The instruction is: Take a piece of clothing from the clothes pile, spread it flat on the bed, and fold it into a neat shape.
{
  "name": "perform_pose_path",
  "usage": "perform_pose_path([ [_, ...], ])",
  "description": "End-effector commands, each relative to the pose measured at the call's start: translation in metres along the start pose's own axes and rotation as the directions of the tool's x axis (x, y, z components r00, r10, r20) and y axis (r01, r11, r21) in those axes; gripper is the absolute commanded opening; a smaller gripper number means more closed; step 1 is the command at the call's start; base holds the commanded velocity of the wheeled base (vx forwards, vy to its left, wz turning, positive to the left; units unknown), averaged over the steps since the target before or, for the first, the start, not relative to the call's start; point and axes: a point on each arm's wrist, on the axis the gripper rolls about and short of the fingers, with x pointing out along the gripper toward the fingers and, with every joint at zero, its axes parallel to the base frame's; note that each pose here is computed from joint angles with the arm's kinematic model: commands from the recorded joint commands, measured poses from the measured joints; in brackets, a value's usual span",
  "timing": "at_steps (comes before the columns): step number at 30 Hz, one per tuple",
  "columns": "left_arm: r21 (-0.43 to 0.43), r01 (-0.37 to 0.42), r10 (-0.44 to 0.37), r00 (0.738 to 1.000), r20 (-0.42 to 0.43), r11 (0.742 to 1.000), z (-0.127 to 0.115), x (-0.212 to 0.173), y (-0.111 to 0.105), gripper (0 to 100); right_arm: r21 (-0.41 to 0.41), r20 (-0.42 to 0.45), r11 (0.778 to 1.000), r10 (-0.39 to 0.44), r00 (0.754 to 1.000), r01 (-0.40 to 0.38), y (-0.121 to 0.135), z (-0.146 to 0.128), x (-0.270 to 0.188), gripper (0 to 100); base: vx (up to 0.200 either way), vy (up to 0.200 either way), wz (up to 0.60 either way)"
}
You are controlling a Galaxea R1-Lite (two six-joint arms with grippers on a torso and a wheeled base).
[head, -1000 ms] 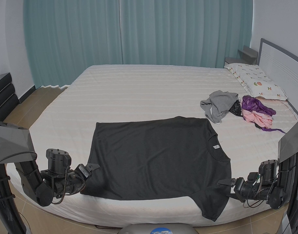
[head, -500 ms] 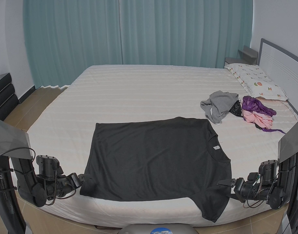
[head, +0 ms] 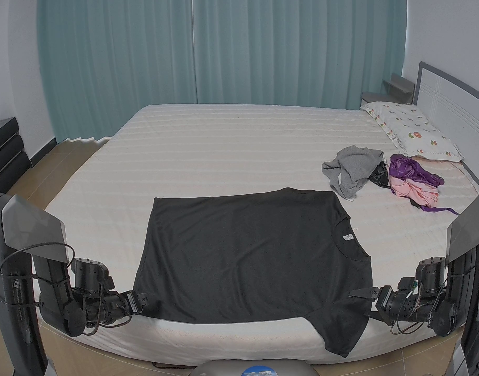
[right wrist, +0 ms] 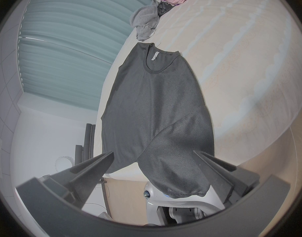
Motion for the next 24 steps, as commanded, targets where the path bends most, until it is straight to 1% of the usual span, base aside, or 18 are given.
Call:
perform_pose_path([
  [1, 0.012, 0.010, -0.010, 1.000, -0.012, 1.000, -0.003, 0.005, -0.004, 100, -0.007, 0.007, 1.000, 0.010, 1.000, -0.010, 0.001, 0.001, 0.000, 100, 0.000, 0.000, 0.00],
  [6, 0.033, 0.029, -0.029, 1.000, -0.011, 0.999, -0.001, 0.012, -0.011, 100, -0.008, 0.007, 1.000, 0.009, 1.000, -0.009, 0.001, 0.001, 0.001, 100, 0.000, 0.000, 0.00],
  [10, 0.033, 0.026, -0.026, 1.000, -0.018, 0.999, -0.003, 0.011, -0.011, 100, -0.009, 0.007, 1.000, 0.010, 1.000, -0.010, 0.001, 0.001, 0.000, 100, 0.000, 0.000, 0.00],
  [11, 0.033, 0.026, -0.025, 0.999, -0.020, 0.999, -0.004, 0.010, -0.011, 0, -0.009, 0.007, 1.000, 0.010, 1.000, -0.010, 0.001, 0.001, 0.000, 100, 0.000, 0.000, 0.00],
  [16, 0.032, 0.014, -0.014, 1.000, -0.015, 0.999, -0.004, 0.009, -0.010, 0, -0.009, 0.007, 1.000, 0.010, 1.000, -0.010, 0.001, 0.001, 0.000, 100, 0.000, 0.000, 0.00],
  [24, -0.002, -0.022, 0.022, 1.000, -0.016, 1.000, -0.005, 0.001, 0.000, 0, -0.011, 0.008, 1.000, 0.007, 1.000, -0.007, 0.001, 0.000, 0.001, 100, 0.000, 0.000, 0.00],
])
